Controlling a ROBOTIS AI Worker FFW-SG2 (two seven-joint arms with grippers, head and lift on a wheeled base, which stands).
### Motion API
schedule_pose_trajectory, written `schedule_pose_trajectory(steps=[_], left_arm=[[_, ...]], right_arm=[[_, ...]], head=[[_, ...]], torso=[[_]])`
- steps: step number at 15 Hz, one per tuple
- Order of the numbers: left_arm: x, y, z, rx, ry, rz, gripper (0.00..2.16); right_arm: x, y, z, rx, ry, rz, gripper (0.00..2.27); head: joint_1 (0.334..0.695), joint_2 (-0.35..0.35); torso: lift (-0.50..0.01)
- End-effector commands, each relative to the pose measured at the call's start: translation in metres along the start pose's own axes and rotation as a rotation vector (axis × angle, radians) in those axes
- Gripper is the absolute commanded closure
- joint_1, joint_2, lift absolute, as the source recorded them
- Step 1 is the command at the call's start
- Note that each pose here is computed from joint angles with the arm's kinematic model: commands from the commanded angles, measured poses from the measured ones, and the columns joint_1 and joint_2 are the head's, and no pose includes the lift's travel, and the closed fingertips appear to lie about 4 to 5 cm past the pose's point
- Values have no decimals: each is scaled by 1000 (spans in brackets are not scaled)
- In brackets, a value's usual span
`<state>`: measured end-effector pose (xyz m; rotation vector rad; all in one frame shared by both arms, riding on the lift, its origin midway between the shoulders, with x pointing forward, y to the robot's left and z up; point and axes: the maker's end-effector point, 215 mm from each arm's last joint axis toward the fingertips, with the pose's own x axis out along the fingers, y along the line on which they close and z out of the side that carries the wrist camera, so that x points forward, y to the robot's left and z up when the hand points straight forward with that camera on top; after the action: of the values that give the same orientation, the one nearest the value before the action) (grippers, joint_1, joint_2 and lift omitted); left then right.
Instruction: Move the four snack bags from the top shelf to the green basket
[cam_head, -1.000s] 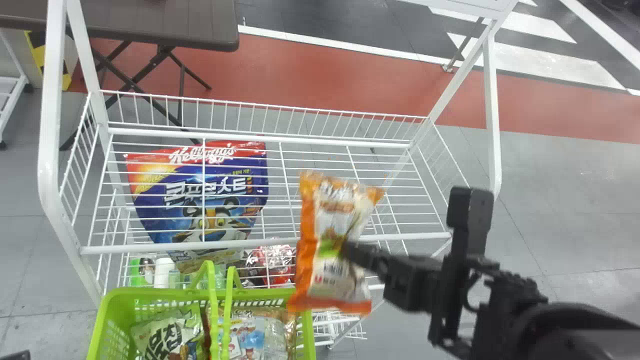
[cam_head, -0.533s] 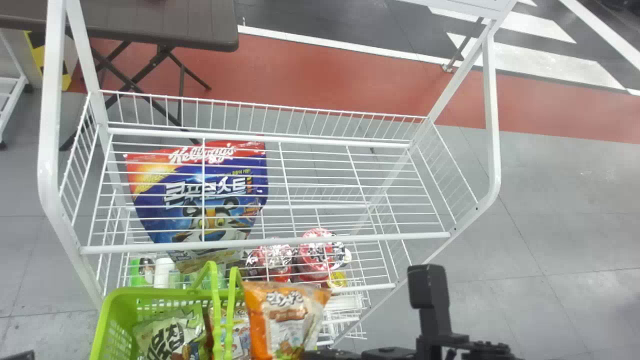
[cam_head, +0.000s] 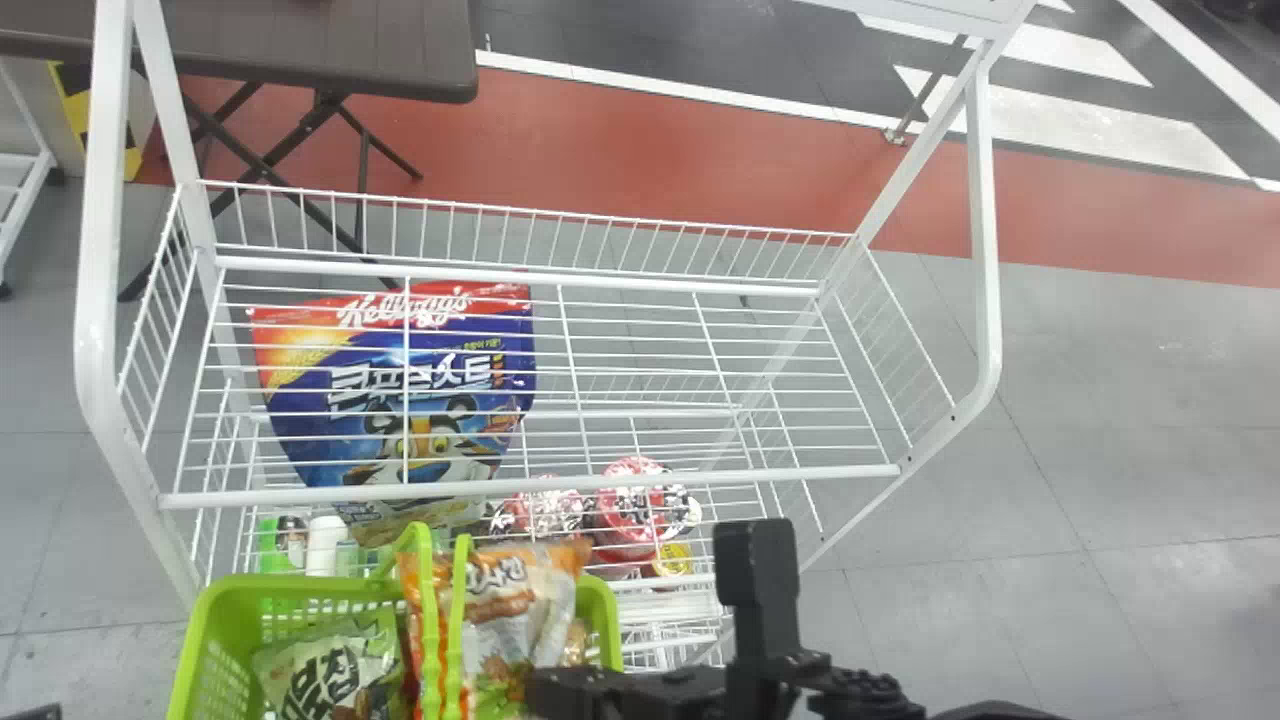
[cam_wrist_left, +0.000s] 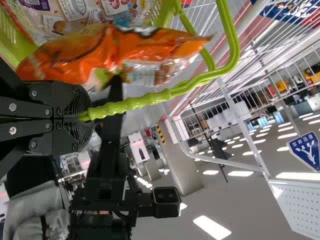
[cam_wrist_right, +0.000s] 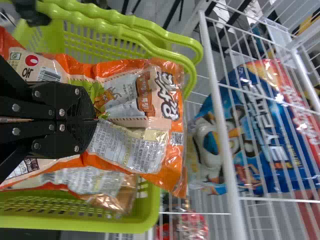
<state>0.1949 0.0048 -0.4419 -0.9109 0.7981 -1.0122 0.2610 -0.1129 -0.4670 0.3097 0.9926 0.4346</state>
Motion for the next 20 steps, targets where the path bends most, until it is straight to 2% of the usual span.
schedule_pose_trajectory(steps=[1, 5, 7, 8, 9, 10, 11, 20], left_arm=[[0, 0, 0, -2, 0, 0, 1582], [1, 1, 1, 1, -2, 0, 1582], [1, 1, 1, 0, -2, 1, 1582], [1, 1, 2, 1, -2, -1, 1582], [2, 1, 1, -1, 1, -3, 1582], [2, 1, 1, -1, 1, -3, 1582], [2, 1, 2, 0, 0, -3, 1582], [1, 1, 1, 1, -2, 1, 1582]], right_arm=[[10, 14, 3, -25, -15, 25, 2240], [12, 57, -45, -2, 125, 149, 2240], [10, 62, -58, 6, 162, 168, 2240], [10, 61, -58, 7, 160, 165, 2148], [10, 57, -55, 10, 149, 162, 1555], [11, 54, -49, 8, 129, 156, 424], [10, 49, -45, 8, 115, 145, -2], [-9, 0, 11, 4, -65, 58, 66]], head=[[695, -297], [695, -230], [695, -169], [695, -162], [695, -159], [695, -159], [695, -159], [695, -263]], torso=[[0], [0], [0], [0], [0], [0], [0], [0]])
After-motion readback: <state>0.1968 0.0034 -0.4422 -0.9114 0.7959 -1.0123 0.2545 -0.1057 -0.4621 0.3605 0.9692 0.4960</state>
